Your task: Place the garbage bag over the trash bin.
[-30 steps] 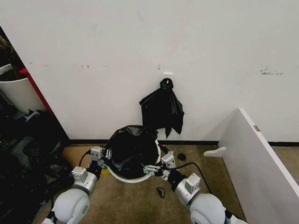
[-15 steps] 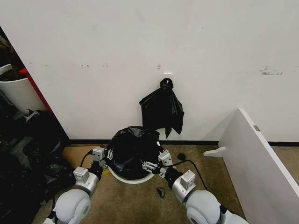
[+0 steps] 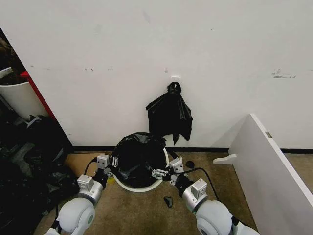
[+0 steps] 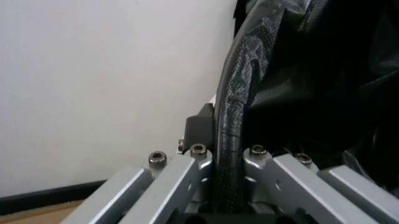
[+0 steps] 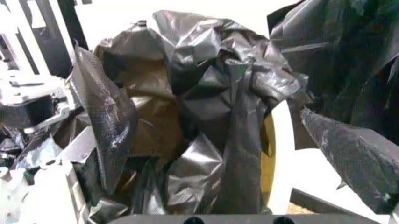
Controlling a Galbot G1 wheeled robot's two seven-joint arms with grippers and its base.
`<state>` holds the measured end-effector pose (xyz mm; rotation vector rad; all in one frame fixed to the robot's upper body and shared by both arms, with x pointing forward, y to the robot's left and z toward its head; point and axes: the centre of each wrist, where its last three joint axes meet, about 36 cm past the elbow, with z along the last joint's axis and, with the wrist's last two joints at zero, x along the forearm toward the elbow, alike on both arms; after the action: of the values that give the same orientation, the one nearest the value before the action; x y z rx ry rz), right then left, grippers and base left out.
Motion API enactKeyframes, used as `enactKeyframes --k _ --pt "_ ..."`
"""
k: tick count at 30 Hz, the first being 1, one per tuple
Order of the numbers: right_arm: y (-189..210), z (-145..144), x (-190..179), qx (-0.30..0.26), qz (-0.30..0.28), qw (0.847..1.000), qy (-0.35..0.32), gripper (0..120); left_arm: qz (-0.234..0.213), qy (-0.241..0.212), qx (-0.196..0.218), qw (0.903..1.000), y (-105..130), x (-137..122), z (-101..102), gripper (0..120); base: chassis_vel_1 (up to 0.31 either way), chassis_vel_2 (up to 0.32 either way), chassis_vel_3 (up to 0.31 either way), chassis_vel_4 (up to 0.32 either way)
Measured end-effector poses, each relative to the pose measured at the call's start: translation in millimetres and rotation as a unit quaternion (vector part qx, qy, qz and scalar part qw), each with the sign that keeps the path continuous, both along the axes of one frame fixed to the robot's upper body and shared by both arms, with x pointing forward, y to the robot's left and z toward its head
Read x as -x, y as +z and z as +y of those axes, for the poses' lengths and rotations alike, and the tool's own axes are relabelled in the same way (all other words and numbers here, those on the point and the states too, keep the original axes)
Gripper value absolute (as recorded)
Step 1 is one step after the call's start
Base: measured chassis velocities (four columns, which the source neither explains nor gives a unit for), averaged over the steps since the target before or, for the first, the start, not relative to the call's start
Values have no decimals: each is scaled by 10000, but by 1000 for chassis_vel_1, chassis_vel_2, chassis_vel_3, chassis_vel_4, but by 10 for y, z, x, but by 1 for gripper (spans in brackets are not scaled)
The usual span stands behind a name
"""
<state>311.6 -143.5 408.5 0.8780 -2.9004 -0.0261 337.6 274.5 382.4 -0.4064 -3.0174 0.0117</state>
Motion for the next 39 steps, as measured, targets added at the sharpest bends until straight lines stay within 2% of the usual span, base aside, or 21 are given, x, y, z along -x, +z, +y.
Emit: enactKeyframes --k 3,7,8,14,17,21,25,32,34,39 --pt "-9 18 7 25 43 10000 62 96 -17 -21 -7 10000 11 -4 -8 1 0 0 0 0" --pt "-34 42 -16 37 67 9999 71 81 -19 -44 -76 10000 14 3 13 1 0 0 0 0" --pt "-34 42 -16 37 67 9999 71 81 -19 -44 -76 10000 14 3 13 1 0 0 0 0" --pt "-41 64 -66 61 82 9999 20 56 -80 -71 -91 9999 62 5 24 1 0 0 0 0" --pt "-41 66 -72 69 106 9999 12 52 -90 -80 -85 9999 71 8 17 1 0 0 0 0" --pt "-53 59 -86 107 126 9999 -7 36 -70 -103 -84 9999 60 27 0 1 0 0 0 0" --pt "-54 57 -93 117 144 9998 -37 32 -67 -112 -81 9999 60 38 -8 1 0 0 0 0" --pt "-57 61 -87 107 179 9998 -45 5 -79 -118 -67 9999 70 40 -15 1 0 0 0 0" --pt "-58 62 -84 103 186 9998 -49 0 -78 -116 -61 9999 70 40 -15 1 0 0 0 0" --pt "-78 73 -62 44 256 9996 -79 0 -80 -103 -36 9999 52 54 -17 1 0 0 0 0"
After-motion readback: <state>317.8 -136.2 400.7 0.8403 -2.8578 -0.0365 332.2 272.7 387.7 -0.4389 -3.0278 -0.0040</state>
